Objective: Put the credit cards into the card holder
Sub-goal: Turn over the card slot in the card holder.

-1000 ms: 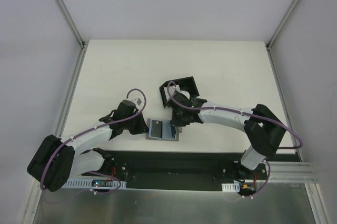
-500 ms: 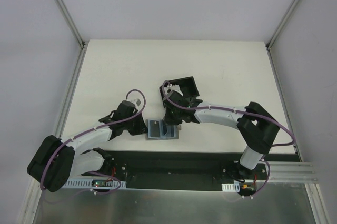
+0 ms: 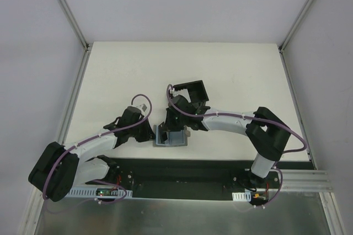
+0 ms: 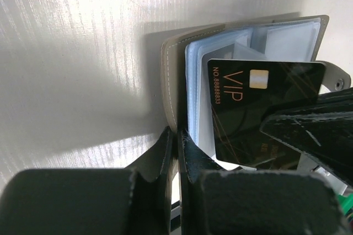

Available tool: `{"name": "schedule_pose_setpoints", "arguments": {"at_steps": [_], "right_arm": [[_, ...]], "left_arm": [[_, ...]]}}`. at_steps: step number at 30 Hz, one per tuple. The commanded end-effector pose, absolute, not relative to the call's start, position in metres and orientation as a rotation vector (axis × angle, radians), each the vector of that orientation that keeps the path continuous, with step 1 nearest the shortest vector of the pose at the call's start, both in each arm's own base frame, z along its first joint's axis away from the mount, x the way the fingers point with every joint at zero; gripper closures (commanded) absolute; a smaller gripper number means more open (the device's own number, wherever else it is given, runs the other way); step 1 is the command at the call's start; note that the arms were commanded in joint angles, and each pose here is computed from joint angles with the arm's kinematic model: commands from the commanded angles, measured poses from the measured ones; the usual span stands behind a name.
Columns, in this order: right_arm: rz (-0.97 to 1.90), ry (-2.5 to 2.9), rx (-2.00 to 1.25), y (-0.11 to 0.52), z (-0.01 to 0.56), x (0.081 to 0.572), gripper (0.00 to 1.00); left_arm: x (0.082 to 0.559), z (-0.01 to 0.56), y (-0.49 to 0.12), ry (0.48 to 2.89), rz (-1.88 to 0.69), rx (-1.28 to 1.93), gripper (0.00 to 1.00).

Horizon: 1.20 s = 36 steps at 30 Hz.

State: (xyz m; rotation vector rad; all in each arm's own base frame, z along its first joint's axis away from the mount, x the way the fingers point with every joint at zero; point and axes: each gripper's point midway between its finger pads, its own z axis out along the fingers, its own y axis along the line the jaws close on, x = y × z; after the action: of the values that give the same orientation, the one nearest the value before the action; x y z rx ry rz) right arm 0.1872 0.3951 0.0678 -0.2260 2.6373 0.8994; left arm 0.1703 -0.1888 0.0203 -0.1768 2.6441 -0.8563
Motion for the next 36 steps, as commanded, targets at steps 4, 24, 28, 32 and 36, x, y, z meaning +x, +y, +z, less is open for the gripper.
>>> {"name": "schedule_pose_setpoints", "arguments": {"at_steps": [4,24,28,32,36], "right_arm": [[1.003,2.516,-0.309,0.405,0.108,0.189,1.00],[1.131,2.439,-0.076,0.357,0.102,0.195,1.00],[1.139,2.449,-0.040,0.352,0.086,0.198,1.00],[1.158,2.467,-0.013,0.353,0.076,0.199,1.00],[1.175,2.468,0.014,0.352,0.069,0.202,1.00]], "left_arm": [[0.167,0.005,-0.180,2.673,-0.800,-0.247,1.00],[0.165,-0.007,-0.174,2.699,-0.748,-0.242,1.00],[0.164,-0.009,-0.174,2.710,-0.740,-0.239,1.00],[0.163,-0.012,-0.173,2.723,-0.728,-0.238,1.00],[0.163,-0.014,-0.173,2.729,-0.725,-0.231,1.00]]}}
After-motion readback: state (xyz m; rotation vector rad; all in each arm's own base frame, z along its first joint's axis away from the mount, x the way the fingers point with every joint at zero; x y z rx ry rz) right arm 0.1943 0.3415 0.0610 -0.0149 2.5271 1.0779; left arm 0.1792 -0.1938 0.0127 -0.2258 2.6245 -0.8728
